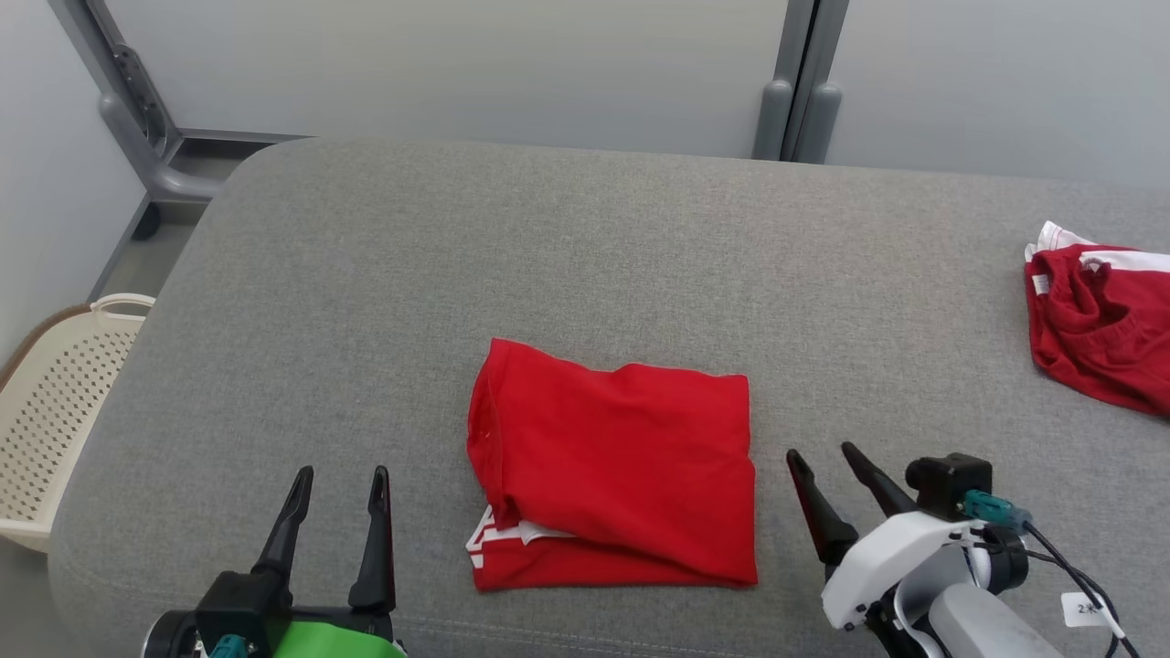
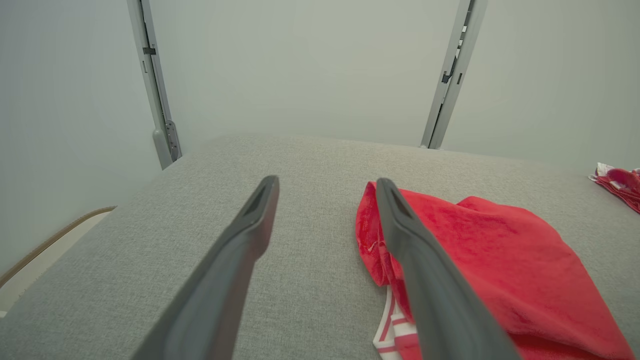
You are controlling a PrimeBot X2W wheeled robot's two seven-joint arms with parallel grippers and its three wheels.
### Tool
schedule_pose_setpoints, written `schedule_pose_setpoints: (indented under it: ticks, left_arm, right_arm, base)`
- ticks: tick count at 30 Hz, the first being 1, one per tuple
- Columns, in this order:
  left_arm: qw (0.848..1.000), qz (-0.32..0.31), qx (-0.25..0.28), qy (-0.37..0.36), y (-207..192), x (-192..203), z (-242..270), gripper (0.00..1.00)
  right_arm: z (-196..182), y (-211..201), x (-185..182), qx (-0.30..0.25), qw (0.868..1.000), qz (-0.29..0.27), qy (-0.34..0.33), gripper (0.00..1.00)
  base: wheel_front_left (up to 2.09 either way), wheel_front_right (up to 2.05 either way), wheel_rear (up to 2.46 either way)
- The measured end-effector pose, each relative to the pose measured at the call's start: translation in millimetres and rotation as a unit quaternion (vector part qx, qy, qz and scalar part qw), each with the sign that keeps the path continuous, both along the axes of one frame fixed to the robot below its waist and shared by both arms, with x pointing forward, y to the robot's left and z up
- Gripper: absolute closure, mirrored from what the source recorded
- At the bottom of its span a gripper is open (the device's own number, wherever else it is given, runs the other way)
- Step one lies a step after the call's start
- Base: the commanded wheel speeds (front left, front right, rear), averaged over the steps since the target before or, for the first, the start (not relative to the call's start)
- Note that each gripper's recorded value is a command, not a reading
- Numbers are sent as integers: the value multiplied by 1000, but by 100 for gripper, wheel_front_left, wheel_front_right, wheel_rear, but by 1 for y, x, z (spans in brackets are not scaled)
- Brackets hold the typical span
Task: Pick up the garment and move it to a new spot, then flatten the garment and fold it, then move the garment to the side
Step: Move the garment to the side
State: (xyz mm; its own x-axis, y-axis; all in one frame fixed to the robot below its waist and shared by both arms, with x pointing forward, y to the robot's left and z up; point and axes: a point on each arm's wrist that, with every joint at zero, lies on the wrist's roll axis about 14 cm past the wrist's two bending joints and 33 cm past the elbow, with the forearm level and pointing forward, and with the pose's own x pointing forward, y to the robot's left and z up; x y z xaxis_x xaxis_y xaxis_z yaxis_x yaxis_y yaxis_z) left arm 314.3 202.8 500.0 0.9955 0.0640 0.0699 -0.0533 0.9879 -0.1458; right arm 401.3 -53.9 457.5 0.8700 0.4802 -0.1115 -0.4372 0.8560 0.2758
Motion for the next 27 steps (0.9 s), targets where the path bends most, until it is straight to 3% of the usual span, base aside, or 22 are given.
schedule_pose_setpoints:
  ticks: [11, 27]
  left_arm:
    - [1000, 4, -2, -1, 2, 3, 1, 0]
    - [999, 30, -9, 6, 12, -5, -2, 0]
  right_arm:
    - [-16, 44, 13, -19, 994, 58, 90, 0]
    - [-61, 58, 16, -47, 964, 82, 250, 0]
  base:
    - [0, 0, 0]
    - [0, 0, 0]
